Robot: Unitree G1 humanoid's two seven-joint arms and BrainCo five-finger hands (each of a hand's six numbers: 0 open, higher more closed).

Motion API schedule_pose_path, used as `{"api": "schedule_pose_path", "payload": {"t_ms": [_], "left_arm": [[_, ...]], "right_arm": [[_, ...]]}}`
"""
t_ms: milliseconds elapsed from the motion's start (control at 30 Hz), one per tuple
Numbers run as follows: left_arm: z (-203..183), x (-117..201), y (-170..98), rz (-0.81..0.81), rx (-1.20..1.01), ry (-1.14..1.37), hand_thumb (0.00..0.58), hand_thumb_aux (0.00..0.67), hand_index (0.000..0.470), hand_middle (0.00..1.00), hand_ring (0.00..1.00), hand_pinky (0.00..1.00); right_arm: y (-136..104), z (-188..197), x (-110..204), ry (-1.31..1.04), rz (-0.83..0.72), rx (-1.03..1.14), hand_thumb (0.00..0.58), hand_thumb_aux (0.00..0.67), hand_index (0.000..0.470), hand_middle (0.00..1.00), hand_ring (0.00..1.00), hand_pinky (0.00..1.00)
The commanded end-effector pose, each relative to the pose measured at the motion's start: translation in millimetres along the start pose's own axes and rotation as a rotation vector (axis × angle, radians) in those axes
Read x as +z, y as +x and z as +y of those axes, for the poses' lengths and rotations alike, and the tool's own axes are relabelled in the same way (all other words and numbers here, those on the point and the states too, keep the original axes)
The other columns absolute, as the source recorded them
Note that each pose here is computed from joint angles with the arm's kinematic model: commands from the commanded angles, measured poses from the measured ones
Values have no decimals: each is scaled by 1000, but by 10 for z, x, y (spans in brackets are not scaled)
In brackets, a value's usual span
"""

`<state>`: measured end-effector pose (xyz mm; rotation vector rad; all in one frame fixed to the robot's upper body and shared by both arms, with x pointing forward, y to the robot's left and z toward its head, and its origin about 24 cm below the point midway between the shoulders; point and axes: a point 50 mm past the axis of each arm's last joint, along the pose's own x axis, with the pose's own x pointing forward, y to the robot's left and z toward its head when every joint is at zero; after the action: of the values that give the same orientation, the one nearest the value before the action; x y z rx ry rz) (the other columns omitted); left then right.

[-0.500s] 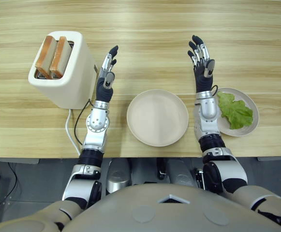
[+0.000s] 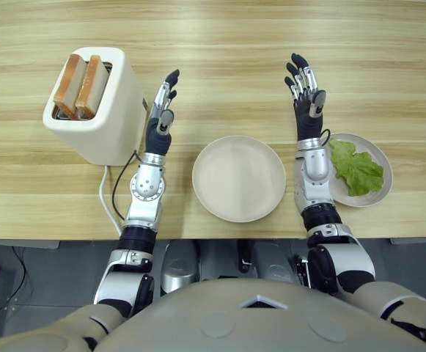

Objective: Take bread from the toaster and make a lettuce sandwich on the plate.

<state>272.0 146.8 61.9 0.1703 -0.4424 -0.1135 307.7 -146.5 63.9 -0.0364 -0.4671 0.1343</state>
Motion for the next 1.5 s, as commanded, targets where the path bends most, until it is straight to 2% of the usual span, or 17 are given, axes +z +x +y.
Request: {"api": "schedule_pose_path", "payload": {"t_ms": [33, 133, 200, 400, 500, 633, 800, 967, 1200, 1233, 1267, 1300, 1333, 1367, 1433, 1500], "left_arm": [[68, 65, 22, -42, 1, 76, 0, 0, 0, 0, 0, 0], [195, 371, 114, -188, -67, 491, 0, 0, 0, 0, 0, 0], [301, 501, 152, -229, -75, 690, 0, 0, 0, 0, 0, 0], [877, 848, 233, -205, 29, 1170, 0, 0, 0, 0, 0, 0], [1223, 904, 220, -125, 104, 1306, 0, 0, 0, 0, 0, 0], [1608, 893, 128, 11, 192, 1351, 0, 0, 0, 0, 0, 0], [1929, 552, 6, 249, 227, 1339, 0, 0, 0, 0, 0, 0], [2016, 306, -114, 367, 245, 1292, 0, 0, 0, 0, 0, 0], [2012, 205, -156, 423, 242, 1288, 0, 0, 0, 0, 0, 0], [2003, 195, -154, 427, 238, 1285, 36, 21, 14, 0, 0, 0], [1993, 188, -152, 430, 233, 1285, 241, 158, 108, 0, 0, 0], [1983, 184, -149, 430, 229, 1283, 472, 381, 262, 0, 0, 0], [1973, 181, -147, 430, 227, 1283, 472, 381, 262, 0, 0, 0], [1966, 180, -145, 430, 225, 1283, 552, 523, 359, 0, 0, 0], [1956, 181, -137, 429, 223, 1284, 580, 670, 460, 0, 0, 0], [1952, 185, -130, 430, 224, 1284, 580, 670, 460, 0, 0, 0]], "right_arm": [[-3, -3, -23, 2, 9, -6, 0, 0, 0, 0, 0, 0], [4, 12, -22, 7, 9, -6, 0, 0, 0, 0, 0, 0], [7, 21, -23, 8, 10, -3, 0, 0, 0, 0, 0, 0], [19, 48, -32, 9, 12, -1, 0, 0, 0, 0, 0, 0], [23, 60, -35, 11, 11, -1, 0, 0, 0, 0, 0, 0], [27, 70, -41, 11, 12, 0, 0, 0, 0, 0, 0, 0], [11, 67, -51, -2, 14, 2, 0, 0, 0, 0, 0, 0], [12, 69, -56, -9, 13, 3, 0, 0, 0, 0, 0, 0], [9, 65, -55, -18, 8, 5, 0, 0, 0, 0, 0, 0], [7, 64, -55, -18, 7, 5, 0, 0, 0, 0, 0, 0], [6, 64, -55, -19, 7, 5, 0, 0, 0, 0, 0, 0], [5, 63, -55, -19, 7, 6, 0, 0, 0, 0, 0, 0], [5, 63, -55, -19, 6, 6, 0, 0, 0, 0, 0, 0], [3, 63, -55, -20, 6, 6, 0, 0, 0, 0, 0, 0], [1, 61, -54, -20, 5, 6, 0, 0, 0, 0, 0, 0], [-1, 59, -54, -21, 5, 5, 0, 0, 0, 0, 0, 0]]}}
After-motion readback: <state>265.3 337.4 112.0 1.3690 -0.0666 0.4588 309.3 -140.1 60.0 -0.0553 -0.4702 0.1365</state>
